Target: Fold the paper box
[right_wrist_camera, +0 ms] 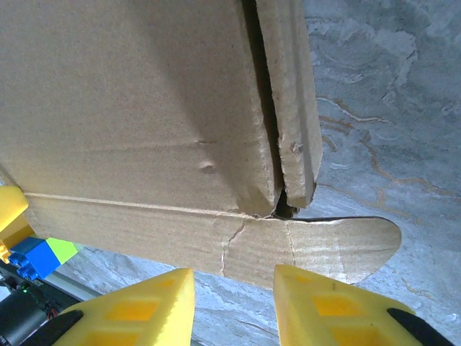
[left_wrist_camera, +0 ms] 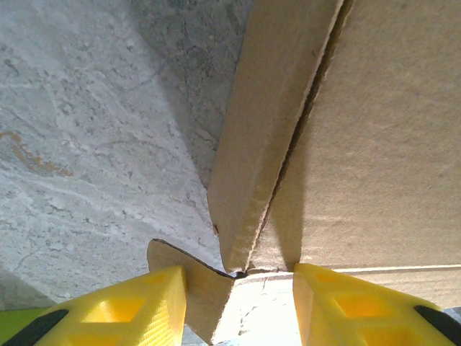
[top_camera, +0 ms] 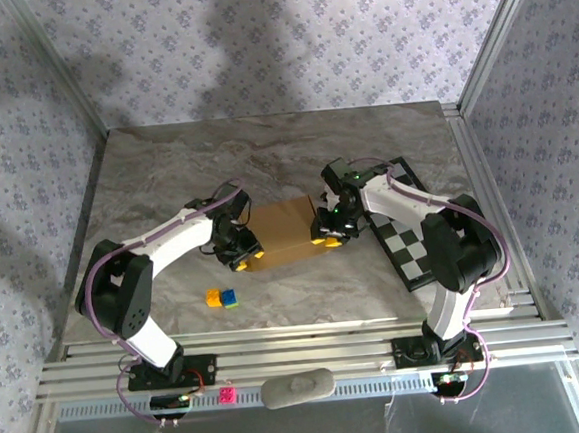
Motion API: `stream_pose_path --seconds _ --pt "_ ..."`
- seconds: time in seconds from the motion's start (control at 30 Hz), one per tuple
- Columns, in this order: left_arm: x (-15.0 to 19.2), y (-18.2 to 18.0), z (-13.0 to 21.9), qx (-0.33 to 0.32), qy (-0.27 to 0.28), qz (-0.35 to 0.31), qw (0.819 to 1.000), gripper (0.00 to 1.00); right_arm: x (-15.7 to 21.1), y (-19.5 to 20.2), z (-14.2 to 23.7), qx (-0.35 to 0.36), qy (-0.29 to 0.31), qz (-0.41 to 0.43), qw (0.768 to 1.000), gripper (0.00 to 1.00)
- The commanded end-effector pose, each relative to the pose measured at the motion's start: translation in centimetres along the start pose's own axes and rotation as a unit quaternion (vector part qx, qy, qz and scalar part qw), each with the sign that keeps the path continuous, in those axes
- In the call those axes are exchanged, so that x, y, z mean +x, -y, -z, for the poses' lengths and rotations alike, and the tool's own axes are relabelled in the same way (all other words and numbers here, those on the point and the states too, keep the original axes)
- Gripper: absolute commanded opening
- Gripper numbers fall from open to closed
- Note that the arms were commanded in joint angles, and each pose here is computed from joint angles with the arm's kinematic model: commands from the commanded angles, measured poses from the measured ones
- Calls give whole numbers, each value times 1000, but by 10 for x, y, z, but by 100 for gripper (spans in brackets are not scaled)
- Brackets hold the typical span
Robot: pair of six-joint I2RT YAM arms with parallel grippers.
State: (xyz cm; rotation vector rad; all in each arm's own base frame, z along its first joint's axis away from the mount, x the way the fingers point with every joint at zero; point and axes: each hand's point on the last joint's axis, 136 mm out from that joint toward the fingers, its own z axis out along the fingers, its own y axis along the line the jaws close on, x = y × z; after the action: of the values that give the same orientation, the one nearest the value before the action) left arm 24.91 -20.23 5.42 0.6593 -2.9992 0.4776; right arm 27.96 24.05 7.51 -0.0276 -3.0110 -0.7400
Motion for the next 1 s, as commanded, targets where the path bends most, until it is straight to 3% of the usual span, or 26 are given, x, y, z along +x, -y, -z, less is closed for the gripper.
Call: stream_pose_path --seconds 0.0,0.4,0.57,0.97 --pt "4 0 -6 -3 -11 4 1000 43 5 6 -4 7 -15 -4 1000 37" --pt "2 4 -5 0 -9 1 1000 47 -4 17 5 55 13 61 997 48" --pt "3 11 -10 18 -18 7 1000 53 -6 9 -7 35 8 51 998 49" --pt "-1 22 -14 44 -16 23 999 51 -7 7 -9 20 10 34 999 47"
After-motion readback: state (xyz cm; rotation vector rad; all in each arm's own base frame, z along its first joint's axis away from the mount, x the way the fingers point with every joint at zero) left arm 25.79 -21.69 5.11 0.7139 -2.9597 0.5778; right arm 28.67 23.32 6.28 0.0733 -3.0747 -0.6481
